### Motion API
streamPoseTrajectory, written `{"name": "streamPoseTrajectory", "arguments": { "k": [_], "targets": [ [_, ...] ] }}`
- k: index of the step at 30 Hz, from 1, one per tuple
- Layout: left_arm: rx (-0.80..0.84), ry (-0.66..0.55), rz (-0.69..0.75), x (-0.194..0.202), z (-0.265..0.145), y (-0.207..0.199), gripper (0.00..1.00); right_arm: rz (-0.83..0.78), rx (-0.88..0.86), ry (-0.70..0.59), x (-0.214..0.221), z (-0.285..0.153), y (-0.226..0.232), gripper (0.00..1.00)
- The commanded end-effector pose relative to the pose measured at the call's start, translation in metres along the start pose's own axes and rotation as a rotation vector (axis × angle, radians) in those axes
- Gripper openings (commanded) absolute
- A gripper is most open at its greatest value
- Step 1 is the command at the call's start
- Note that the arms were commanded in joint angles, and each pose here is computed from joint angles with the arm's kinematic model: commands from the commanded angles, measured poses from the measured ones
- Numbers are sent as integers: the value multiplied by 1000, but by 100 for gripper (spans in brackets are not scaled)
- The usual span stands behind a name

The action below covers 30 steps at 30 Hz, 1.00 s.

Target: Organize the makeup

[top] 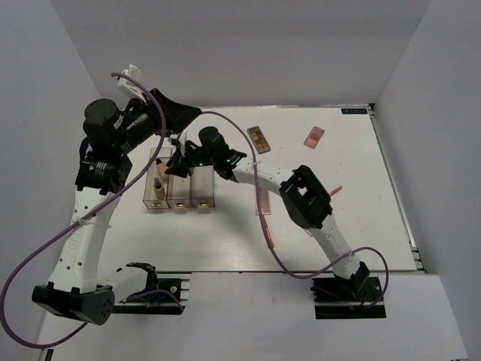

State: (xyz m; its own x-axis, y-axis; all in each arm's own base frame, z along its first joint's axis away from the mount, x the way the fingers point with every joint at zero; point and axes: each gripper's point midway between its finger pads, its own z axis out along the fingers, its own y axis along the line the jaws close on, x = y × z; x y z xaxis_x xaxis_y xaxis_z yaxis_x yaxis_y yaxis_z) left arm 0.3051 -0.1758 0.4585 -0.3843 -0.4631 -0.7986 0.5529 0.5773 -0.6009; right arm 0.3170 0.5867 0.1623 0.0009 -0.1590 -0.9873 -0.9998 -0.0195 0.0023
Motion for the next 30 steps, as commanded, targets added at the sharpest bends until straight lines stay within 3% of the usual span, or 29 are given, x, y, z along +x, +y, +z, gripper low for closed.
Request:
{"name": "streamPoseTrajectory", "arguments": {
  "k": [1,5,7,8,12,13,14,16,17,19,20,23,24,30],
  "targets": [
    [38,-23,25,-6,-3,-10,62,-65,133,-122,-76,-61,-41,35],
    [46,-1,-4,7,2,-2,53,-31,231,-66,-74,-124,-61,10],
    [36,36,-29,20,9,10,49,25,302,18,-43,-159,-73,4],
    [37,62,-43,27,14,13,48,6,369,29,-50,-190,-87,0],
    [8,206,-110,71,41,35,48,82,535,215,-9,-260,-95,1],
    [11,245,-116,84,49,31,50,129,556,276,6,-273,-89,6],
    [-14,305,-127,105,63,43,51,158,618,304,14,-297,-90,20],
    [-37,383,-118,135,80,37,54,215,709,340,23,-341,-92,36],
    [-71,442,-131,159,93,48,55,254,726,365,37,-352,-85,51],
    [-145,494,-124,180,106,52,58,309,824,370,41,-390,-86,64],
    [-175,567,-128,211,117,56,62,335,837,383,50,-398,-81,73],
    [-290,661,-100,248,126,59,68,377,927,370,52,-436,-77,78],
    [-380,747,-105,277,124,77,70,406,956,383,62,-449,-74,79],
    [-634,900,-24,355,122,106,79,501,1072,371,76,-499,-63,79]
  ]
}}
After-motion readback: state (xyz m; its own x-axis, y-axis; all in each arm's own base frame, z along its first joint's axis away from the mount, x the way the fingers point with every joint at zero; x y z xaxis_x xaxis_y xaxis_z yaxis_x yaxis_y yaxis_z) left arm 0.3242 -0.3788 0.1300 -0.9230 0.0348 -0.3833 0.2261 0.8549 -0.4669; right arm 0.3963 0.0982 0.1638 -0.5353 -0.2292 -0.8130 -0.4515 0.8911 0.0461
